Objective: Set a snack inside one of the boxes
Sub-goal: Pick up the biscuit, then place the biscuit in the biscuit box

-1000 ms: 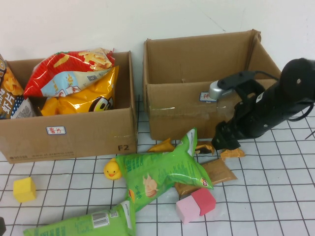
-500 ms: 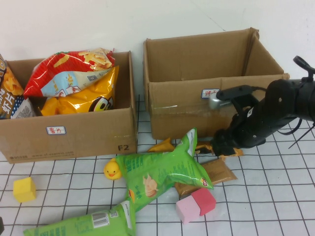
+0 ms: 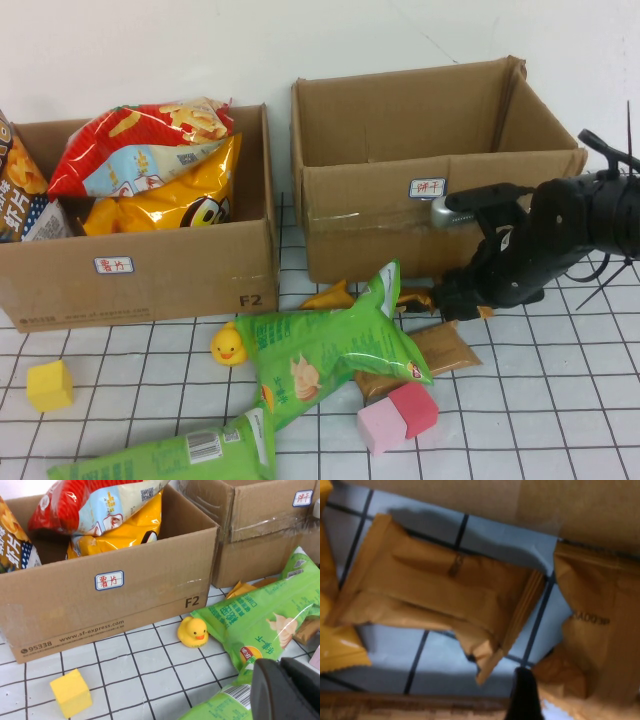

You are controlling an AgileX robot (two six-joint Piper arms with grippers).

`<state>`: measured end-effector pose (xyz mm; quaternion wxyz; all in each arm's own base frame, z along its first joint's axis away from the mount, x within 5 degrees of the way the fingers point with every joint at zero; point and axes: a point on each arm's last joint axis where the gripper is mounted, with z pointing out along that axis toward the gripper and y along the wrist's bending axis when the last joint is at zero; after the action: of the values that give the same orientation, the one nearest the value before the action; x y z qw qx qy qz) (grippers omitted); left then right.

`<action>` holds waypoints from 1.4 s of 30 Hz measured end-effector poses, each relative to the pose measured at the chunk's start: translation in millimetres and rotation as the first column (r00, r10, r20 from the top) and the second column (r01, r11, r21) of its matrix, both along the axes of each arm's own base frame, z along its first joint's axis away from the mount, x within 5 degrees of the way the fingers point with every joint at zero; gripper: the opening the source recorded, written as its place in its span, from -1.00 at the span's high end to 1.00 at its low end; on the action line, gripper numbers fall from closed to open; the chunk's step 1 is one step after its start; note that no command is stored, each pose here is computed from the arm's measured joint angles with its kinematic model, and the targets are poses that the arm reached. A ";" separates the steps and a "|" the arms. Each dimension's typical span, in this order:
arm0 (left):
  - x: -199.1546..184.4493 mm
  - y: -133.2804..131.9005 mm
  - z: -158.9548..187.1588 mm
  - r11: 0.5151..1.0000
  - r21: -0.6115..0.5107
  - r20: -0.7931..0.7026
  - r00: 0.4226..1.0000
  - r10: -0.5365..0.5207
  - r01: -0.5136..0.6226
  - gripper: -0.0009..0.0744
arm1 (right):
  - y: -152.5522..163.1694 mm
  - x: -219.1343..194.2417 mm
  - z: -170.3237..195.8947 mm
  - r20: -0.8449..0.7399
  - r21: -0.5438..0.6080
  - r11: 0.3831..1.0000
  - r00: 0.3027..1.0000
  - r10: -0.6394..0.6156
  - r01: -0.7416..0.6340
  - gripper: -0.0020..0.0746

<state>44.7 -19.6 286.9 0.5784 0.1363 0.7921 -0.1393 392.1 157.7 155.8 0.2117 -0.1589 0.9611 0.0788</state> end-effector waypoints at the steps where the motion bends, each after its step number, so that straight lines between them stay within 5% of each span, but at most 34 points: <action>1: 0.0 0.0 0.0 1.000 0.000 0.000 1.000 0.000 0.000 0.98 | 0.2 0.8 -0.5 0.006 0.002 1.000 1.000 -0.002 0.002 -0.30; 5: 0.0 0.0 0.0 1.000 -0.006 -0.002 1.000 0.002 -0.002 0.98 | 0.5 1.9 -0.9 0.017 0.006 1.000 1.000 -0.005 0.005 -0.07; 13: 0.0 0.0 0.0 1.000 -0.014 -0.006 1.000 0.005 -0.005 0.98 | 0.4 1.6 -1.7 0.012 0.004 1.000 1.000 -0.004 0.004 0.76; 21: -0.1 -0.3 0.0 1.000 -0.029 -0.013 1.000 0.006 -0.006 0.98 | -3.3 -12.4 20.6 -0.051 -0.033 0.997 0.996 0.068 -0.070 0.79; 30: -0.1 -0.3 0.0 1.000 -0.029 -0.013 1.000 0.006 -0.006 0.98 | -7.1 -56.2 114.8 0.026 0.037 0.960 0.960 0.278 -0.279 0.79; 36: -0.1 -0.3 0.0 1.000 -0.029 -0.013 1.000 0.006 -0.006 0.98 | -7.2 -82.8 174.2 0.252 0.088 0.907 0.890 0.380 -0.412 0.80; 42: -0.1 -0.3 0.0 1.000 -0.031 -0.013 1.000 0.006 -0.007 0.98 | -8.0 -61.4 197.9 0.552 0.068 0.943 0.799 0.237 -0.327 0.80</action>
<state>44.5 -19.9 286.9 0.5756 0.1239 0.7942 -0.1505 330.7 149.7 353.7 0.4696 -0.2985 0.8192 0.1388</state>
